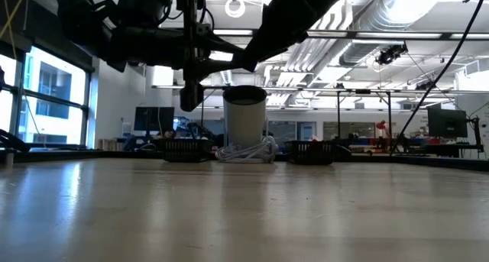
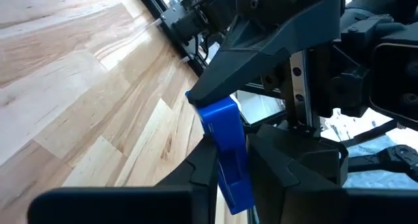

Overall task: Pick & Place Office items
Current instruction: Put the blue timer into the left black basket

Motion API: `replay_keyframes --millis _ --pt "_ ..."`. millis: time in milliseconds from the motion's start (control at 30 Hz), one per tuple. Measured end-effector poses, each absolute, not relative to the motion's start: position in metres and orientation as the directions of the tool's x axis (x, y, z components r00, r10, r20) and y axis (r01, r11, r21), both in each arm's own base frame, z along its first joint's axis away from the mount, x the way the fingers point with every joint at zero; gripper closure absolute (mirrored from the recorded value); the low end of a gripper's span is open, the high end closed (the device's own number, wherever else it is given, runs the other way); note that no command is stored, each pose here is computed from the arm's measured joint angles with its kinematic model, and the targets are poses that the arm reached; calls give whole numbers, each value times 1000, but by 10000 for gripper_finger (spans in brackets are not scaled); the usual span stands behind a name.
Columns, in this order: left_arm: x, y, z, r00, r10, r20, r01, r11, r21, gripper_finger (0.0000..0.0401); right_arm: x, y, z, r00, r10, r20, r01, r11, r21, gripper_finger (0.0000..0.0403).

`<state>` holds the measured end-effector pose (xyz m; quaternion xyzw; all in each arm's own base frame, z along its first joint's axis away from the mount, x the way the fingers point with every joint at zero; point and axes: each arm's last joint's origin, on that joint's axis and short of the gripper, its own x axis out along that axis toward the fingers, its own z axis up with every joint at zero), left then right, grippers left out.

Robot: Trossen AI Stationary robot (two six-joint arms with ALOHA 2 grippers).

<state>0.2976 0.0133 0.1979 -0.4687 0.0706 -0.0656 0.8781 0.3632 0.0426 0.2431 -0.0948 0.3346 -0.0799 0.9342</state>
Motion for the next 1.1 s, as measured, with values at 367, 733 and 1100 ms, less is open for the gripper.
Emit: replay_keyframes --millis 367,733,1100 --pt "297 15 198 981 -180 -66 52 582 -811 349 364 43 244 768 -211 -604 85 969 -230 125" --pt "297 16 200 978 -200 -54 95 663 -743 351 366 53 250 809 -237 -537 110 960 -258 30" --pt "295 35 198 975 -213 -64 104 692 -715 351 354 70 255 775 -383 -502 172 893 -416 50"
